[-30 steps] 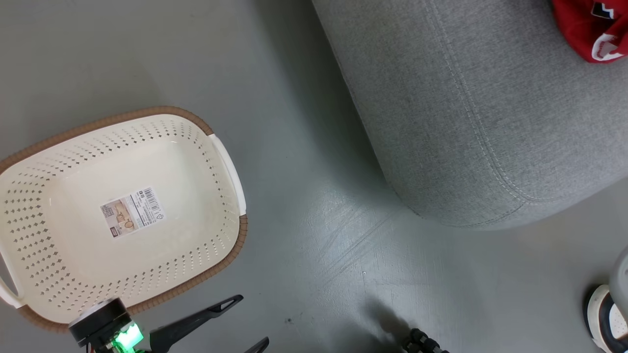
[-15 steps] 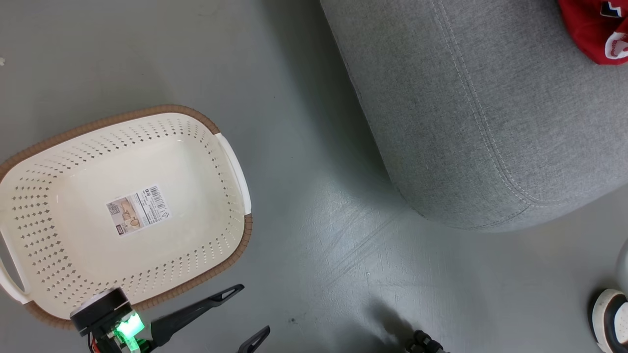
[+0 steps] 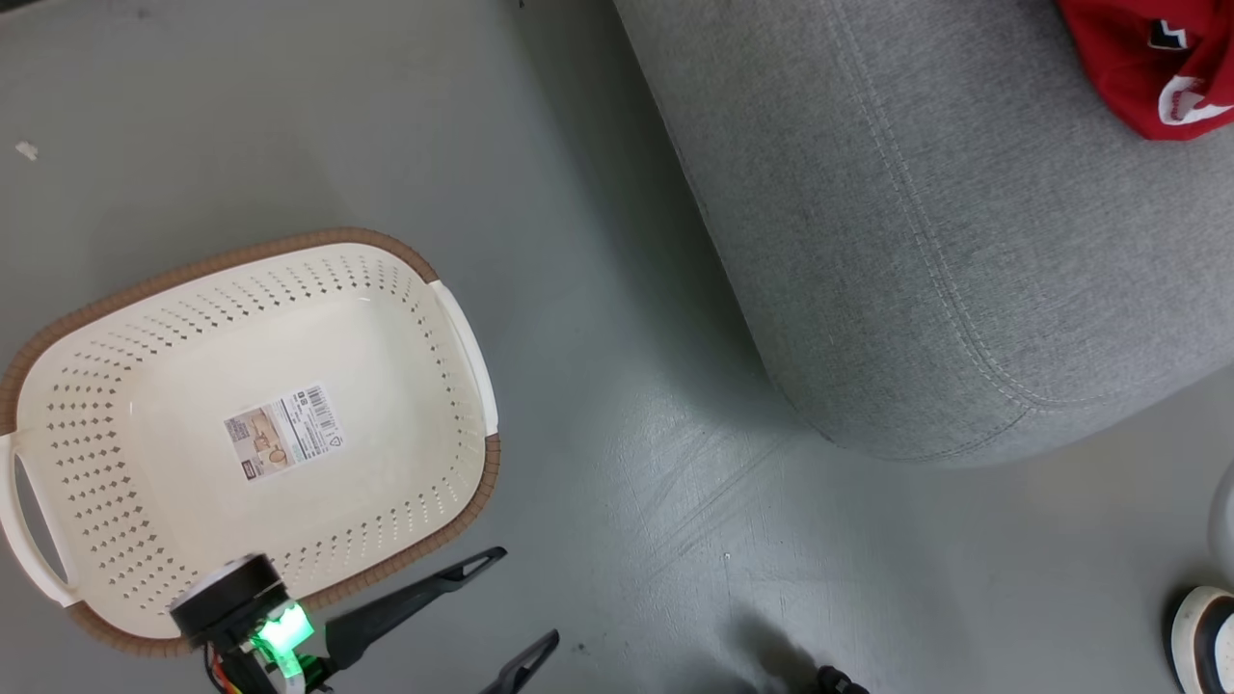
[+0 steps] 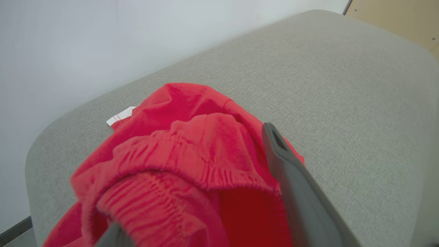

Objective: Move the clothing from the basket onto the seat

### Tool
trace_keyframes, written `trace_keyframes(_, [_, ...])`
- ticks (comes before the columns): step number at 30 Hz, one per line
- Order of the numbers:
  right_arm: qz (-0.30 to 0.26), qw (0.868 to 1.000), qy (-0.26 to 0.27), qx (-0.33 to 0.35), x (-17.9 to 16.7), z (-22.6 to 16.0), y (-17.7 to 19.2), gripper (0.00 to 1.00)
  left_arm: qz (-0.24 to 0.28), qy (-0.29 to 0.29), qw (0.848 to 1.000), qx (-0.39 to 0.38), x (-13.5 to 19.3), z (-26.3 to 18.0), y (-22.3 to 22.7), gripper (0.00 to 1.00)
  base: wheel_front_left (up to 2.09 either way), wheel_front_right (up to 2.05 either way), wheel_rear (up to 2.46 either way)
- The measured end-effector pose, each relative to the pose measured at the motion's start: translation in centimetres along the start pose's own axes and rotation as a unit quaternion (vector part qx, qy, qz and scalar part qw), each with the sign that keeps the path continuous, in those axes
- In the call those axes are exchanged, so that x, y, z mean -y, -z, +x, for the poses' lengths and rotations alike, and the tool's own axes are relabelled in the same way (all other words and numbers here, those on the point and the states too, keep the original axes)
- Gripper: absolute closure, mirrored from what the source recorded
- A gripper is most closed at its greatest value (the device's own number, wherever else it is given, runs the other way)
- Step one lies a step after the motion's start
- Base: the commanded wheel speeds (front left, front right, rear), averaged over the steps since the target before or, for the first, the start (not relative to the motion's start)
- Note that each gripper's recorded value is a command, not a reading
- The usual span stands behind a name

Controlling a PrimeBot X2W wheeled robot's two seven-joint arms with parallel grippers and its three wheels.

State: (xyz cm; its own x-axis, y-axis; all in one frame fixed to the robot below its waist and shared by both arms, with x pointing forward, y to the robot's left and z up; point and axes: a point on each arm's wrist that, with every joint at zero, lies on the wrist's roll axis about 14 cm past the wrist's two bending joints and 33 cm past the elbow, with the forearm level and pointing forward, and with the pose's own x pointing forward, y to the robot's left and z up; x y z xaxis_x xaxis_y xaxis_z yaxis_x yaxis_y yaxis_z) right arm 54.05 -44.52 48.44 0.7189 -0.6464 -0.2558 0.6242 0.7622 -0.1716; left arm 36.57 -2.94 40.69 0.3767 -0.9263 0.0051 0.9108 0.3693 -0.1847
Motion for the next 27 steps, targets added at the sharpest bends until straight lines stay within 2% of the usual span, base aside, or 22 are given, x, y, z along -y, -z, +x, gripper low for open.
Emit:
trace_keyframes(14, [-0.077, 0.997, -0.03, -0.001, -1.0, -1.6, -2.2, 0.0, 0.018, 0.016, 0.999, 0.044, 1.6, 1.7, -3.4, 0.0, 0.0, 0.0, 0.0])
trace_keyframes(18, [-0.12, 0.992, -0.047, 0.01, -1.9, -2.4, -2.9, 0.0, 0.024, 0.016, 0.998, 0.061, 2.0, 2.4, -4.6, 0.0, 0.0, 0.0, 0.0])
trace_keyframes(24, [-0.164, 0.984, -0.07, 0.008, -2.4, -3.8, -2.4, 0.0, 0.017, 0.013, 0.996, 0.085, 2.7, 3.0, -6.5, 0.0, 0.0, 0.0, 0.0])
trace_keyframes(27, [-0.176, 0.981, -0.08, 0.009, -2.5, -4.5, -2.2, 0.0, -0.019, -0.005, 0.994, 0.107, 2.6, 3.6, -7.8, 0.0, 0.0, 0.0, 0.0])
